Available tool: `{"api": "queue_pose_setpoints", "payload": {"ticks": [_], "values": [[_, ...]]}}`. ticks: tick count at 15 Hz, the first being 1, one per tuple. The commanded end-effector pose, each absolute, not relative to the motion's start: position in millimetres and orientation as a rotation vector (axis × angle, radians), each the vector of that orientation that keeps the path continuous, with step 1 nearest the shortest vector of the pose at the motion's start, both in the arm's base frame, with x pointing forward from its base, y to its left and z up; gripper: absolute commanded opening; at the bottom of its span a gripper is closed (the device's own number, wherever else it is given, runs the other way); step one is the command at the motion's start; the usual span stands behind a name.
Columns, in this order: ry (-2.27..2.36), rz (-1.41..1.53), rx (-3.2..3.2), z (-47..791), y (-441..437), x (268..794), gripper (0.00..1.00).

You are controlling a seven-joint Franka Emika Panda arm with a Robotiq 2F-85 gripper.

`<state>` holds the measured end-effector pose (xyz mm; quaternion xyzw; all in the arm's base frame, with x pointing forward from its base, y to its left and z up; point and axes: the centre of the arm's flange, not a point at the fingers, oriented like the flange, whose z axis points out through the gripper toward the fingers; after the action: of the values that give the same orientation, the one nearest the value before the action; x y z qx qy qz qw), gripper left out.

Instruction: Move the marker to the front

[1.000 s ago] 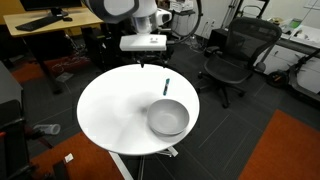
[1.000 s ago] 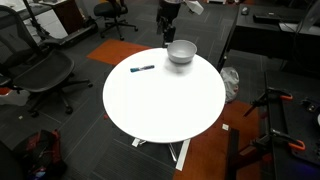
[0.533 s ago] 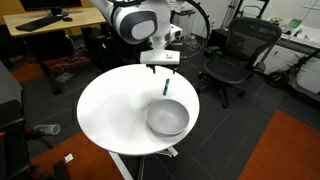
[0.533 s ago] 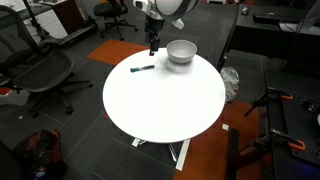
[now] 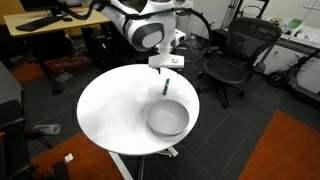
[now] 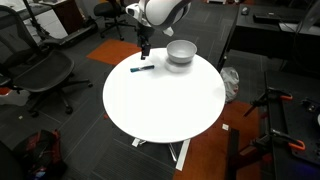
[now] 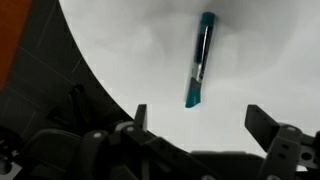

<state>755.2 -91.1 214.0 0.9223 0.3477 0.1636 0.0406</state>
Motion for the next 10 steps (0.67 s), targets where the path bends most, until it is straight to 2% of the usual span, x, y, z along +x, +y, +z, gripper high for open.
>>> {"api": "queue_pose_setpoints", "payload": {"ticks": [1, 10], "values": [[1.073, 0.504, 2.817, 203, -100, 777, 1.0], [1.049, 0.478, 2.852, 172, -113, 778, 1.0]]}}
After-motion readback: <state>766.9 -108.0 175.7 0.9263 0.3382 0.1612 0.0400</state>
